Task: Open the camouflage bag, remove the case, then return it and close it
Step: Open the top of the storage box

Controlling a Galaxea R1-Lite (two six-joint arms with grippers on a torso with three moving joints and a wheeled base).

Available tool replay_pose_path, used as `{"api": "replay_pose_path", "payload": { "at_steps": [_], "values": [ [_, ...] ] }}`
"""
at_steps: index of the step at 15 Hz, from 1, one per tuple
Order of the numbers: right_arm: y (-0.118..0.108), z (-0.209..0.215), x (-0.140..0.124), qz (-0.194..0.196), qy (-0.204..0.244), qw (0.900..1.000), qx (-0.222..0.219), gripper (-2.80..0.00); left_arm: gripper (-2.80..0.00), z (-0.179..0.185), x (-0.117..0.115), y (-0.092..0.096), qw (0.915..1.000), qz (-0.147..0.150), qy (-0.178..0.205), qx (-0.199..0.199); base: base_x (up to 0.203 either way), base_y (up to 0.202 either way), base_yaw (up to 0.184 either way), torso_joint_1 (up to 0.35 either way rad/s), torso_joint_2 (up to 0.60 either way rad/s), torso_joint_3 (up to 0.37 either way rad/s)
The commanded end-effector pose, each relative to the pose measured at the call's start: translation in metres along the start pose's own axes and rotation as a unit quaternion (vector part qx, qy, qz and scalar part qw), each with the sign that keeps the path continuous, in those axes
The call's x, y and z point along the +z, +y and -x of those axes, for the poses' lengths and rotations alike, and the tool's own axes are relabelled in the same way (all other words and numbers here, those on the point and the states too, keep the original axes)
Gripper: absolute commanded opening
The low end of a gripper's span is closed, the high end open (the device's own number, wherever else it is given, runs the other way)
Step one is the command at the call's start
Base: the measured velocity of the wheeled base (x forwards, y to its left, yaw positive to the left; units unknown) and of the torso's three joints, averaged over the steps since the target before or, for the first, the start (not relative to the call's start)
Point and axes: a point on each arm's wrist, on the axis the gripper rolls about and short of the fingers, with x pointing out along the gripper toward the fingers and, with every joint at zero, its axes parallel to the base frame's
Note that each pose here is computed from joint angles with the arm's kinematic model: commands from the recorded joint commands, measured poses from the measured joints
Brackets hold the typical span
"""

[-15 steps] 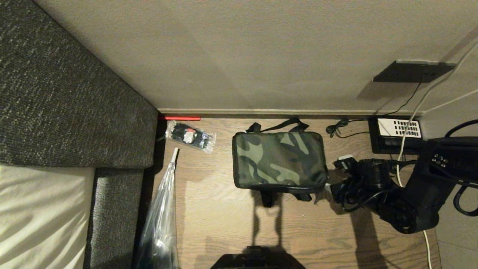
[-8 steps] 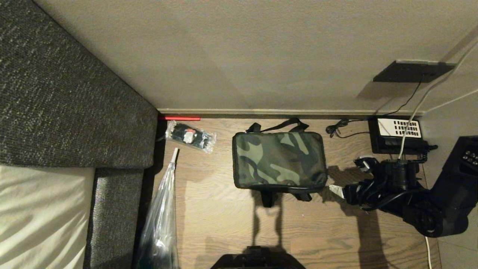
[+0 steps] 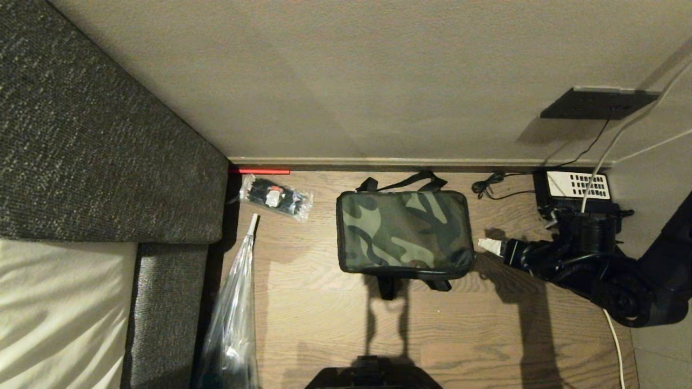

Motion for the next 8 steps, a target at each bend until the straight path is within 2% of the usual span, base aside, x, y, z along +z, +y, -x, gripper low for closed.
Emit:
{"api": "replay_pose_path", "payload": {
  "at_steps": [1, 2, 4, 5, 8],
  "values": [
    [0.003, -0.001, 0.012, -0.075, -0.005, 0.996, -0.038, 0.0, -2.8, 0.0, 0.0, 0.0, 1.0, 0.0, 0.001, 0.001, 0.0, 0.0, 0.0, 0.0, 0.0, 0.0],
    [0.005, -0.001, 0.017, -0.107, -0.006, 0.993, -0.049, 0.0, -2.8, 0.0, 0.0, 0.0, 1.0, 0.0, 0.001, 0.001, 0.0, 0.0, 0.0, 0.0, 0.0, 0.0],
    [0.009, -0.002, 0.021, -0.181, -0.023, 0.98, -0.081, 0.0, -2.8, 0.0, 0.0, 0.0, 1.0, 0.0, 0.001, 0.001, 0.0, 0.0, 0.0, 0.0, 0.0, 0.0],
    [0.012, -0.004, 0.019, -0.206, -0.028, 0.973, -0.102, 0.0, -2.8, 0.0, 0.0, 0.0, 1.0, 0.0, 0.001, 0.001, 0.0, 0.0, 0.0, 0.0, 0.0, 0.0],
    [0.022, -0.012, 0.015, -0.251, 0.012, 0.958, -0.14, 0.0, -2.8, 0.0, 0.0, 0.0, 1.0, 0.0, 0.001, 0.001, 0.0, 0.0, 0.0, 0.0, 0.0, 0.0]
  ]
}}
